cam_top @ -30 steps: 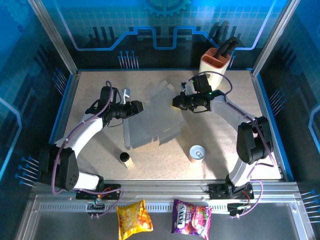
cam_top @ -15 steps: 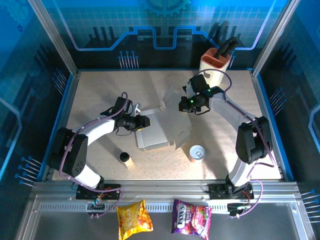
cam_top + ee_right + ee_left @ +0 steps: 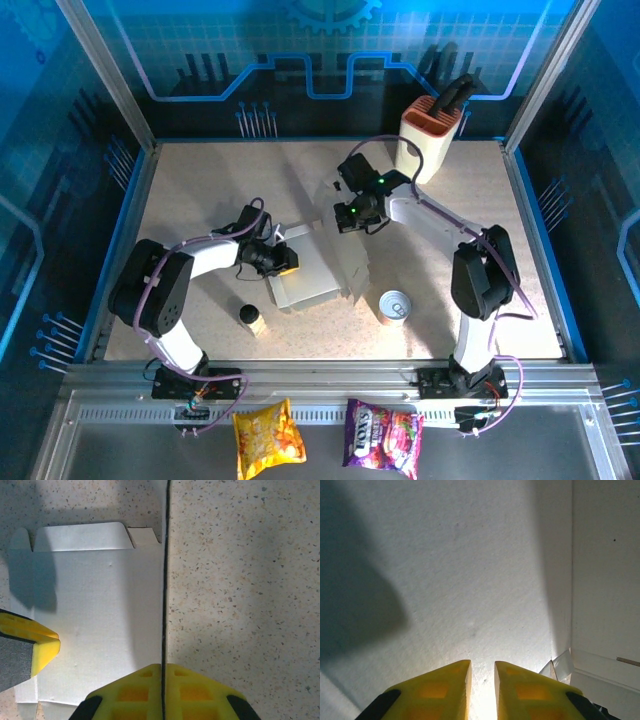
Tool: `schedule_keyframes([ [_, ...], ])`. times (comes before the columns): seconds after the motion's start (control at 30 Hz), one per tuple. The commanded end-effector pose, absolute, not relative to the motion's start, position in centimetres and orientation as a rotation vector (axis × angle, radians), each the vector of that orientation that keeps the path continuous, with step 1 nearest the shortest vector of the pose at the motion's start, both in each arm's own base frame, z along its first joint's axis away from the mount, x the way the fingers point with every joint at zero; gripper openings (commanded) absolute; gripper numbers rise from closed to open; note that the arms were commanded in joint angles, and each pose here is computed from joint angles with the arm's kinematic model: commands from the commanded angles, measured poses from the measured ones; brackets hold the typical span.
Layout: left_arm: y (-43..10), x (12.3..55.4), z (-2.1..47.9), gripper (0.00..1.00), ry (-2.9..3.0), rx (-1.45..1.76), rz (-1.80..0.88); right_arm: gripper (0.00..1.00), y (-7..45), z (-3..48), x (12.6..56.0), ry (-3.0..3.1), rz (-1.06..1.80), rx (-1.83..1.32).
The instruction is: Fold the paper box
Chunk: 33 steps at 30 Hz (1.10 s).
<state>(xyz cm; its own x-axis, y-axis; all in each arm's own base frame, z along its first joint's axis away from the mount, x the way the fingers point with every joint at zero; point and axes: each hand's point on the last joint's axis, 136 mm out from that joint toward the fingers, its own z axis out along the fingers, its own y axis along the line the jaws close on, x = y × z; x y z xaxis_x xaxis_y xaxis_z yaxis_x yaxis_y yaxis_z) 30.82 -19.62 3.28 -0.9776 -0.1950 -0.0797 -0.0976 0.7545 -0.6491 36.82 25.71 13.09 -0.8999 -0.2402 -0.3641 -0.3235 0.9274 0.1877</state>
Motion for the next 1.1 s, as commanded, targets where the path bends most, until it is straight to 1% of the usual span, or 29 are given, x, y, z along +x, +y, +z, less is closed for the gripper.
schedule_keyframes([
  [0.0, -19.9, 30.1, 2.4, 0.18, 2.831, -0.212, -1.051, 0.00, 25.9, 11.5, 35.7, 2.813, 0.269, -0.458],
  [0.33, -19.8, 29.4, 0.6, 0.13, 2.866, -0.229, -1.051, 0.00, 28.4, 10.8, 34.6, 2.832, 0.267, -0.531],
  [0.57, -19.8, 29.1, -0.2, 0.09, 2.883, -0.234, -1.052, 0.00, 29.2, 10.7, 34.2, 2.840, 0.233, -0.569],
  [0.73, -19.7, 29.2, 0.0, 0.08, 2.865, -0.237, -1.050, 0.00, 29.1, 10.2, 34.0, 2.851, 0.212, -0.574],
  [0.83, -19.6, 29.7, 1.0, 0.08, 2.828, -0.221, -1.041, 0.00, 29.0, 10.1, 34.0, 2.851, 0.205, -0.578],
  [0.9, -19.6, 30.1, 2.1, 0.09, 2.798, -0.212, -1.044, 0.00, 28.9, 10.1, 34.0, 2.850, 0.194, -0.583],
  [0.97, -19.6, 30.7, 3.5, 0.13, 2.758, -0.196, -1.040, 0.00, 28.6, 10.6, 34.2, 2.832, 0.165, -0.588],
  [1.07, -19.0, 31.8, 6.1, 0.21, 2.671, -0.166, -1.006, 0.00, 28.2, 12.1, 35.0, 2.772, 0.134, -0.623],
])
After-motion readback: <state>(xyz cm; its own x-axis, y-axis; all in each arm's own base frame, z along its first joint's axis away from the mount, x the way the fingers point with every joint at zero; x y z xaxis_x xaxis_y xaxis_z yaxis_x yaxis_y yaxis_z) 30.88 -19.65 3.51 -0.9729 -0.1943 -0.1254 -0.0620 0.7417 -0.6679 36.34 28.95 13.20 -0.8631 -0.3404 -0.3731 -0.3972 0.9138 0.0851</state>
